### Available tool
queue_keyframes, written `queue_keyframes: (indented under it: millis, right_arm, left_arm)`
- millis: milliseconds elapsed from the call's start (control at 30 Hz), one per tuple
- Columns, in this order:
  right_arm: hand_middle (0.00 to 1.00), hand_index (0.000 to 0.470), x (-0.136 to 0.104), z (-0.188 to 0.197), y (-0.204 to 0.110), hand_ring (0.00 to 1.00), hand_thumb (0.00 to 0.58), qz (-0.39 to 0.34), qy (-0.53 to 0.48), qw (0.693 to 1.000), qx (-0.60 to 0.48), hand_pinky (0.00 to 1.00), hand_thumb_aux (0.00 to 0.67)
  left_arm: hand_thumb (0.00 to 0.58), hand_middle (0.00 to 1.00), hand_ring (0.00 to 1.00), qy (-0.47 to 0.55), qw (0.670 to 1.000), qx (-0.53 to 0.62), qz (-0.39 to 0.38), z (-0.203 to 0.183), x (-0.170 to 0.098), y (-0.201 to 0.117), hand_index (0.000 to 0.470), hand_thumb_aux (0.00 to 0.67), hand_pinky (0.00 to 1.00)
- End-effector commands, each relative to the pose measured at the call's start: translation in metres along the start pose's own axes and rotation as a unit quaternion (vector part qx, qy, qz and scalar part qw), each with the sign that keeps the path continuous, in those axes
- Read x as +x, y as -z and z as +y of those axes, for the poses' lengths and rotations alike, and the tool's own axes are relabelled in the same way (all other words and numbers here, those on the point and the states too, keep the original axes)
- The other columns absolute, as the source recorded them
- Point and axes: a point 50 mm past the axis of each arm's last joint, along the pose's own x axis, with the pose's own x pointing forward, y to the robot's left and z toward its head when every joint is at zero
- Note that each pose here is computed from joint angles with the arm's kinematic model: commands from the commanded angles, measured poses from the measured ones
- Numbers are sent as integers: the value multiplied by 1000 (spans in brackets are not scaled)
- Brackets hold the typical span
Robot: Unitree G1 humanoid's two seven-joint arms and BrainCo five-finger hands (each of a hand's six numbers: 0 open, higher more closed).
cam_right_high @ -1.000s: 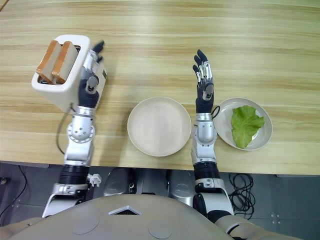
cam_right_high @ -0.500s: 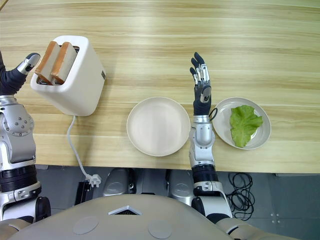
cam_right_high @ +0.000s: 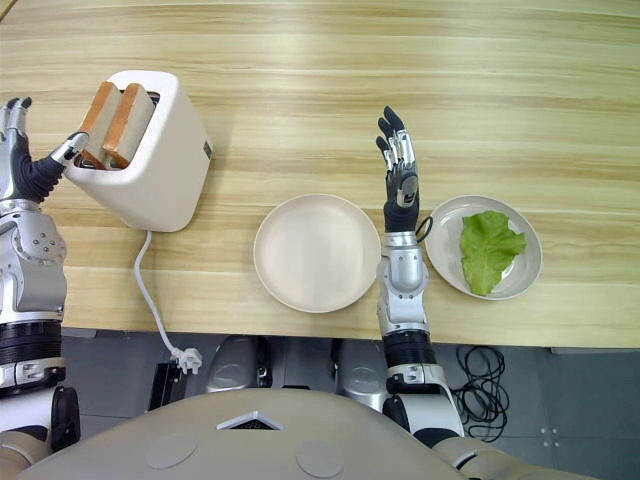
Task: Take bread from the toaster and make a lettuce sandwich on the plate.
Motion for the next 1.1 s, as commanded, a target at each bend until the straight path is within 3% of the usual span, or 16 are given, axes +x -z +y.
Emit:
queue_keyframes:
  millis: [33,200,233,267,300,333,367,433,833,1000,1100]
  right_arm:
    - [0,0,0,1,-1,0,0,0,-2,1000,-1,0,0]
    - [0,0,-1,2,0,0,0,3,-8,1000,-2,0,0]
    - [0,0,-1,3,0,0,0,3,-7,1000,-2,0,0]
    - [0,0,-1,3,0,0,0,3,-7,1000,-2,0,0]
    - [0,0,-1,3,-1,0,0,3,-7,1000,-1,0,0]
    - [0,0,-1,3,-1,0,0,3,-7,1000,-1,0,0]
    - [0,0,-1,3,-1,0,0,2,-7,1000,-1,0,0]
    - [0,0,-1,3,-1,0,0,2,-7,1000,0,0,0]
    - [0,0,0,5,0,0,0,4,-11,1000,1,0,0]
    - [0,0,1,6,2,0,0,6,-13,1000,2,0,0]
    - [0,0,2,7,2,0,0,7,-13,1000,1,0,0]
  left_arm:
    - [0,0,0,21,1000,-2,6,-9,1,0,0,0,0]
    - [0,0,0,31,999,-5,1,-15,0,-5,0,0,0]
    - [148,0,0,32,999,-4,1,-15,0,-5,63,92,0]
    - [148,0,0,33,999,-3,1,-16,1,-5,63,92,0]
    - [456,0,0,33,999,-3,1,-16,1,-5,247,360,0]
    - [456,0,0,34,999,-3,2,-16,1,-4,247,360,0]
    - [559,0,0,34,999,-3,2,-16,1,-4,373,544,0]
    - [576,0,0,37,999,-3,3,-18,1,-3,424,617,0]
    - [574,0,0,44,999,-15,-28,-24,2,-17,415,604,0]
    - [580,0,0,29,998,-28,-38,-21,4,-23,460,670,0]
    - [580,0,0,-8,998,-40,-50,-6,8,-28,460,670,0]
